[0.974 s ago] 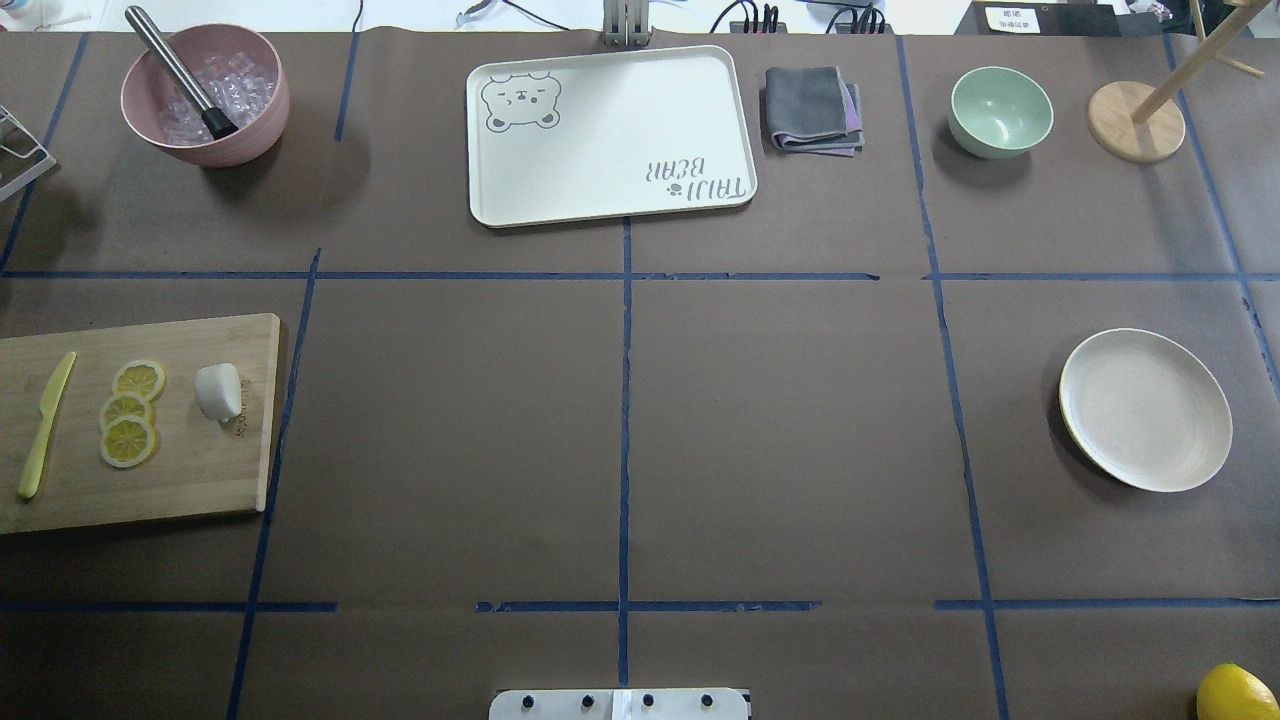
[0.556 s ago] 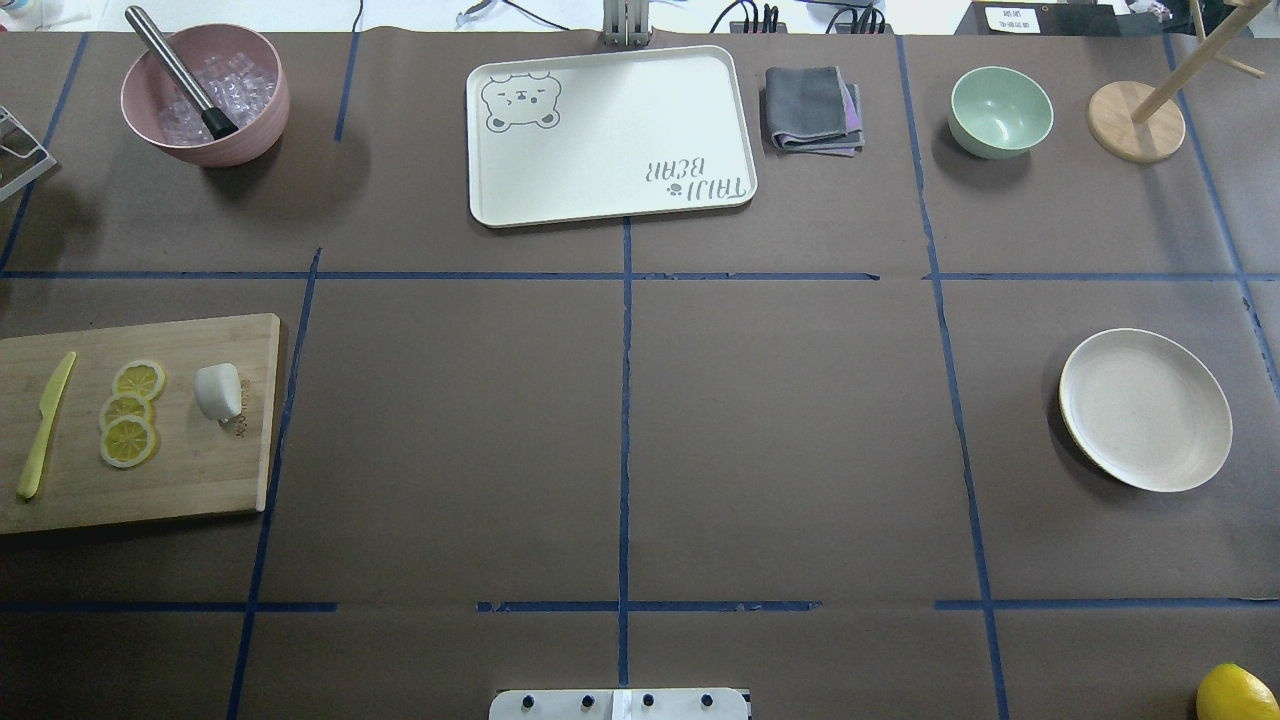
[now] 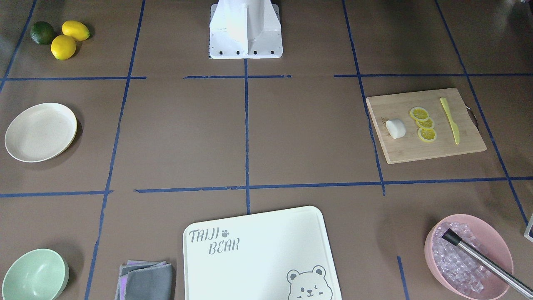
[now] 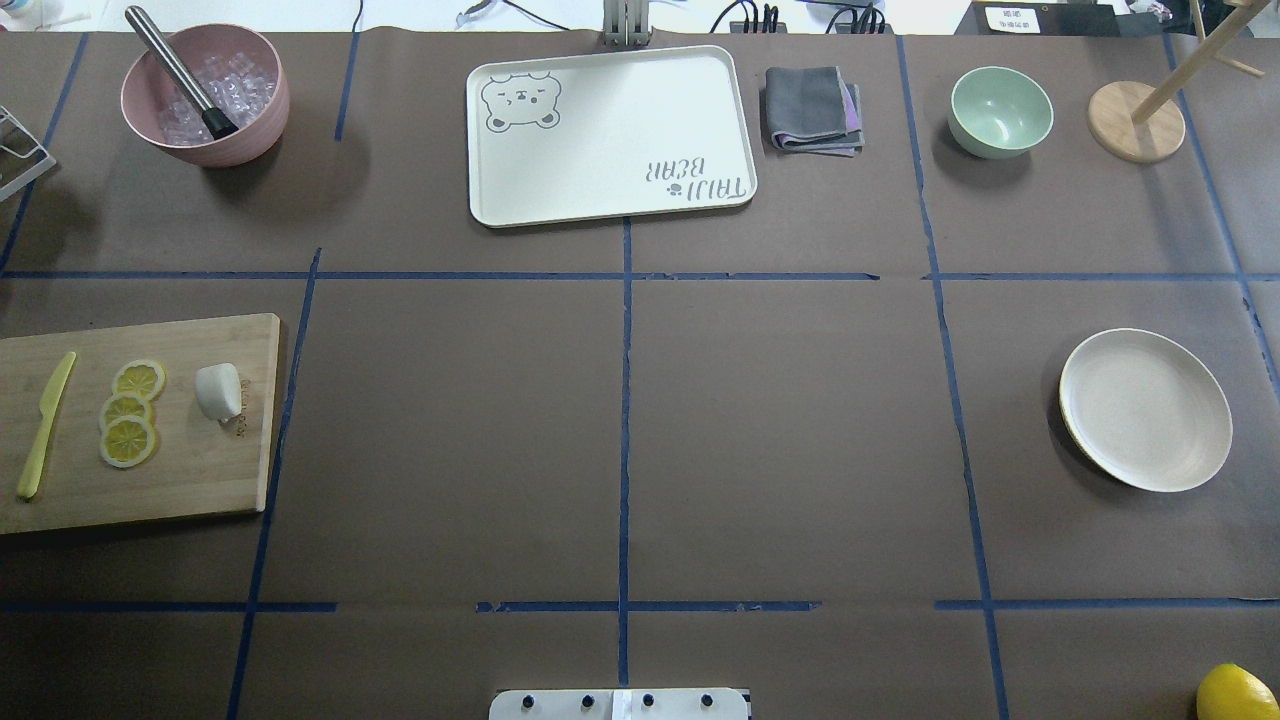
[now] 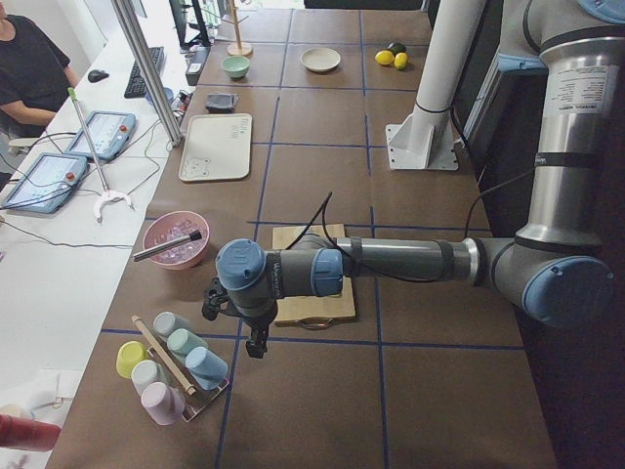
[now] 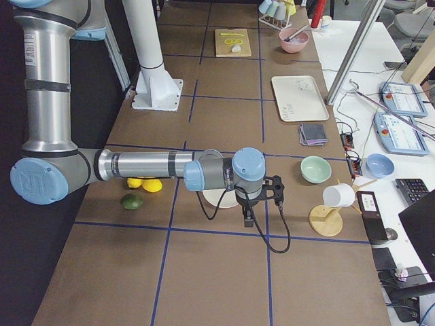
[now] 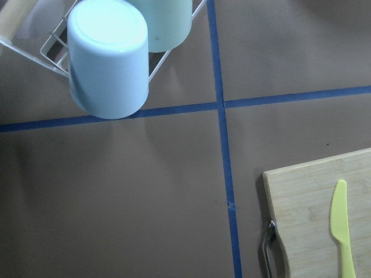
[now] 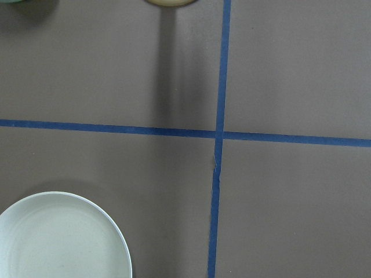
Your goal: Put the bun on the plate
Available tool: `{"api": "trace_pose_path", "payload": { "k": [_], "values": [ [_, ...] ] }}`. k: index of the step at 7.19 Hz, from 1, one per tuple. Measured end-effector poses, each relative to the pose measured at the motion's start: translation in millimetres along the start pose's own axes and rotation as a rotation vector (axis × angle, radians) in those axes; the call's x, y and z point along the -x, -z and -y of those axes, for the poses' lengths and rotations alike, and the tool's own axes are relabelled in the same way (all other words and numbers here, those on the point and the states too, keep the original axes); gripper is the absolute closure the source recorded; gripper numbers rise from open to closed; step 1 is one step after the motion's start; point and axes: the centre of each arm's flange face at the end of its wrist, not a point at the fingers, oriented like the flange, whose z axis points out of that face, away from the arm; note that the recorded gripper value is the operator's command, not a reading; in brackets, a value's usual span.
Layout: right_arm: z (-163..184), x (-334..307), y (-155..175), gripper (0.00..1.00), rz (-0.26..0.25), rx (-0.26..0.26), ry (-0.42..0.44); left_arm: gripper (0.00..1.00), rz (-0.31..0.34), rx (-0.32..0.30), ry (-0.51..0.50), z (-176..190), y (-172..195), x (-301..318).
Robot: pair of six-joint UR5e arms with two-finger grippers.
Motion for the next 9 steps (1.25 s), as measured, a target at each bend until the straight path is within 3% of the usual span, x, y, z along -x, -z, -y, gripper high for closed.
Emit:
{"api": "trace_pose_path", "payload": {
  "k": [4,7,9],
  "values": [
    [-3.0,10.5,-14.2,0.0,-0.004,0.019,-0.092,0.0,0.0,-0.002,-0.002,-1.4,1.0,-1.1],
    [-25.1,52.8,-60.3,0.0,0.011,-0.046,-0.141,0.0,0.001,-0.007,-0.009,-1.0,3.5,-4.8],
    [-46.1,78.3,-96.4,0.0,0.005,-0.045,-0.146,0.0,0.002,-0.012,-0.015,-0.5,6.1,-7.6]
  ]
}}
